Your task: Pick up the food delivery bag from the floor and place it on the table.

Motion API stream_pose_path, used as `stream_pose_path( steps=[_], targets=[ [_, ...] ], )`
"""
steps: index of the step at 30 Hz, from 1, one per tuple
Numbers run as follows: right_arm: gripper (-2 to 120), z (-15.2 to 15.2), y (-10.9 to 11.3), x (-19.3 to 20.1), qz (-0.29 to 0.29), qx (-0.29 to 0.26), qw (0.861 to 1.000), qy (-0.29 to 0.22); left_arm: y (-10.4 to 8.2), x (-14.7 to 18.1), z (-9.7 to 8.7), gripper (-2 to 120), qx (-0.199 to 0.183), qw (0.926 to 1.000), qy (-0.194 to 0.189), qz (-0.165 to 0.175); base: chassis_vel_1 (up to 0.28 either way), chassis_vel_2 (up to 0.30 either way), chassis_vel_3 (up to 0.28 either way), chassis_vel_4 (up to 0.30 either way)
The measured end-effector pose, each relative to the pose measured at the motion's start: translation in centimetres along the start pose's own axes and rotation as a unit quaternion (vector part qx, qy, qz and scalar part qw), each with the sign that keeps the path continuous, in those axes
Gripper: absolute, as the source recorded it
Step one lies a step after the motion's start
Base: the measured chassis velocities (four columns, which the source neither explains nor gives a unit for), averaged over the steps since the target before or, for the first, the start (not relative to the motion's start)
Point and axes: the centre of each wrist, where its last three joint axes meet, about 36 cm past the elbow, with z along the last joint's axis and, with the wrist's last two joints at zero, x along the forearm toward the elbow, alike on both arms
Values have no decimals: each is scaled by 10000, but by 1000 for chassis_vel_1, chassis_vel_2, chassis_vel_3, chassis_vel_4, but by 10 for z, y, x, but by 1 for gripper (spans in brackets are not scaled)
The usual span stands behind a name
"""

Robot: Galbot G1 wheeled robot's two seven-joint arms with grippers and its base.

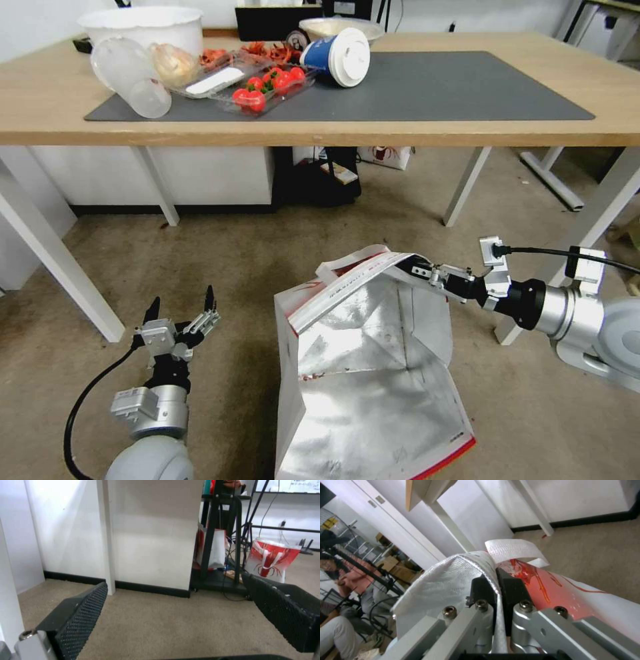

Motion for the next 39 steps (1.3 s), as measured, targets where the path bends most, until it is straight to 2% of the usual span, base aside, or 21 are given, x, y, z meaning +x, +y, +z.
stream_pose_path(
  steps=[10, 22, 39],
  targets=[
    [0, 9, 16, -8, -137, -18, 9997, 188, -2, 1, -2, 100, 35, 10000, 45, -8, 0, 0, 0, 0],
    [0, 12, 25, -11, -238, 49, 9991, 344, -1, 4, -5, 100, 46, 10000, 29, -57, 0, 0, 0, 0],
    [0, 17, 22, -10, -242, 105, 9989, 390, -2, 5, -6, 100, 0, 9999, 1, -120, 0, 0, 0, 0]
  ],
)
